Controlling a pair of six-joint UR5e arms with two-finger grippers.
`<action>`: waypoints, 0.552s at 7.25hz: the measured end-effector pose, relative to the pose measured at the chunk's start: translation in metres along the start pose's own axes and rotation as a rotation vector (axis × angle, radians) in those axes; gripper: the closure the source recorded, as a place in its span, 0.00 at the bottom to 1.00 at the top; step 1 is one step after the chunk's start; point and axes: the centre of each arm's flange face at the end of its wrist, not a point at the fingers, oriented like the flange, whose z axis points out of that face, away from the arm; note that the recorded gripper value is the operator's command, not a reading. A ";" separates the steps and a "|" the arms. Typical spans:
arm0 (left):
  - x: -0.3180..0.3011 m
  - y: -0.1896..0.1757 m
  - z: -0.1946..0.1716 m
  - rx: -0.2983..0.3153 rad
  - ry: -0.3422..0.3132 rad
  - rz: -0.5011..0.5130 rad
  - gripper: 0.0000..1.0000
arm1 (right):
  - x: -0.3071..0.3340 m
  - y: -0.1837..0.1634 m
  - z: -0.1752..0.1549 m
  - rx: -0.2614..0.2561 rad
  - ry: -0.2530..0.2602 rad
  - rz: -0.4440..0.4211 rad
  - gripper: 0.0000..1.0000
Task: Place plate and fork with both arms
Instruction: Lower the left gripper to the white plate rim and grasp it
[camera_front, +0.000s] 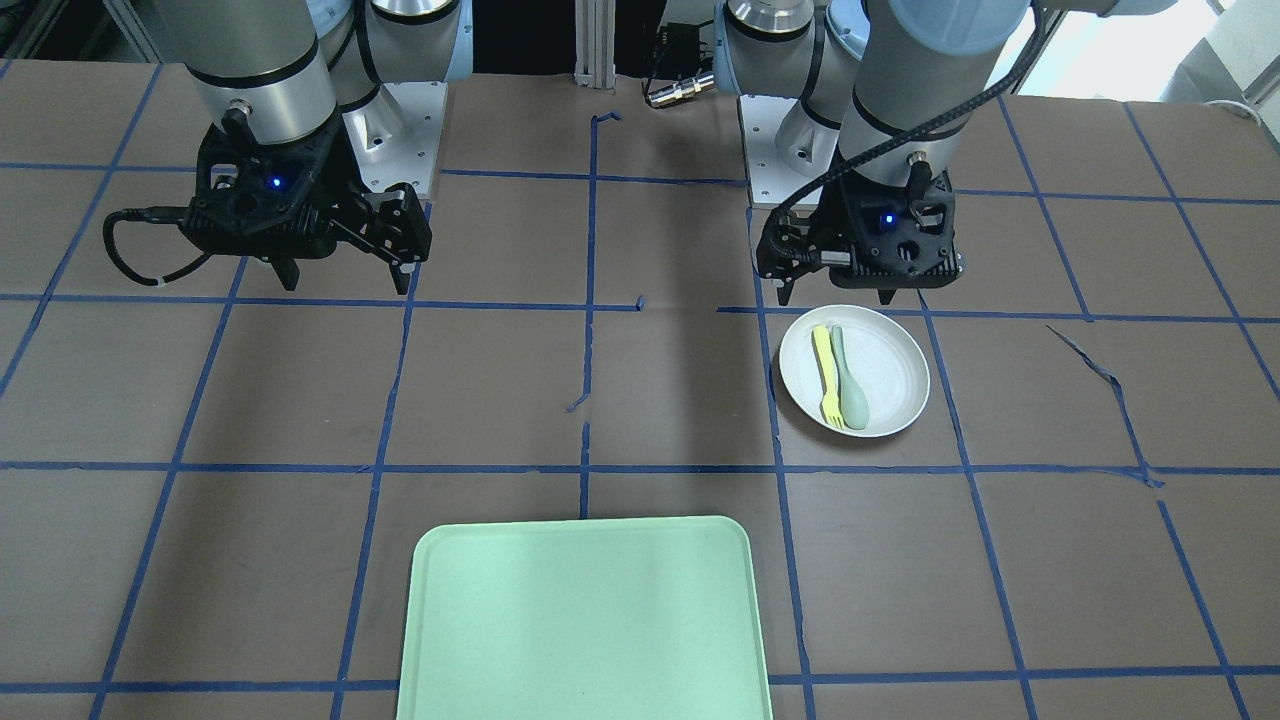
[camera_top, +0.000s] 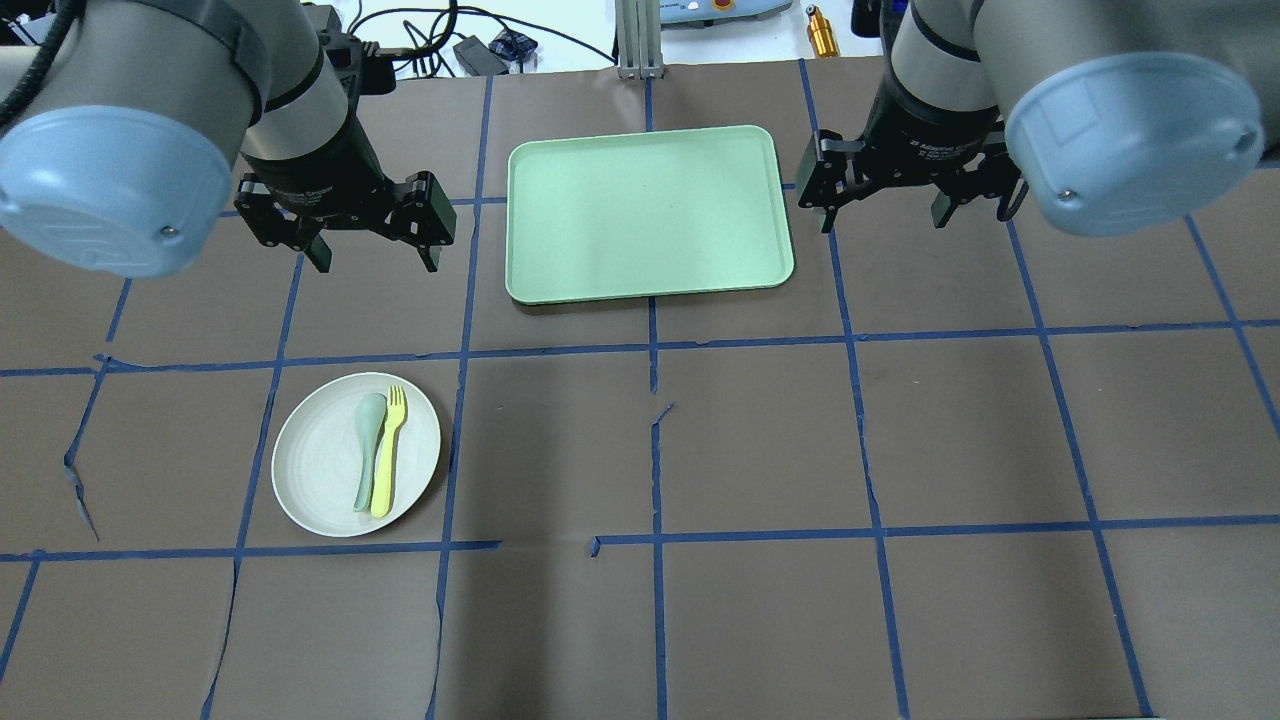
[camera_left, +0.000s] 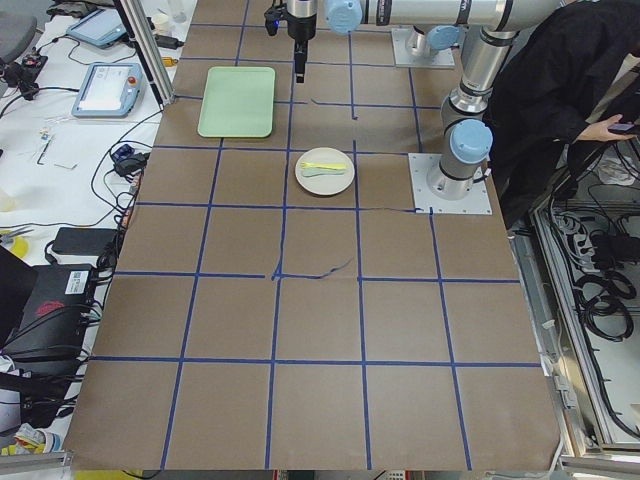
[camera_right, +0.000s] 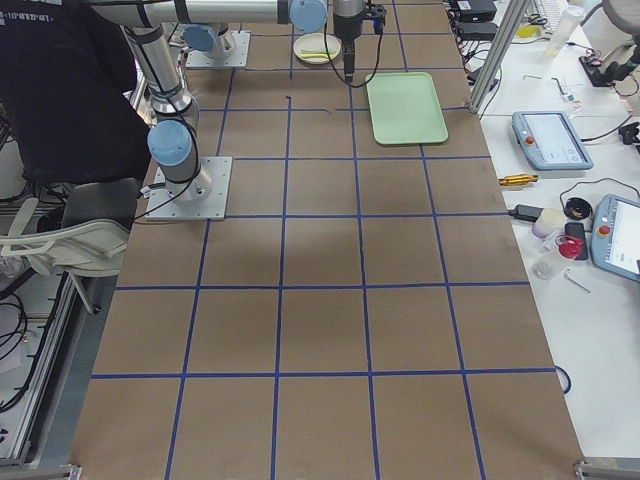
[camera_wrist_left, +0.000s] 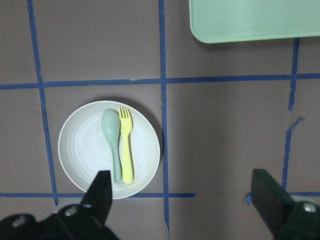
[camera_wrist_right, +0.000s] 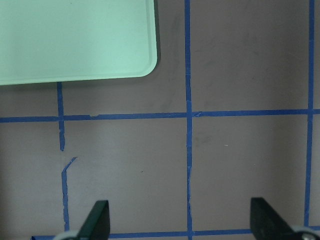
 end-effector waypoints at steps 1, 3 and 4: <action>-0.028 -0.006 0.045 -0.033 -0.004 -0.029 0.02 | 0.000 0.000 0.001 -0.001 -0.001 0.000 0.00; -0.112 0.002 0.142 -0.018 0.004 -0.031 0.10 | 0.000 0.000 0.001 -0.002 -0.001 -0.001 0.00; -0.148 0.014 0.179 -0.014 0.015 -0.017 0.17 | 0.000 0.000 0.001 -0.003 -0.001 -0.001 0.00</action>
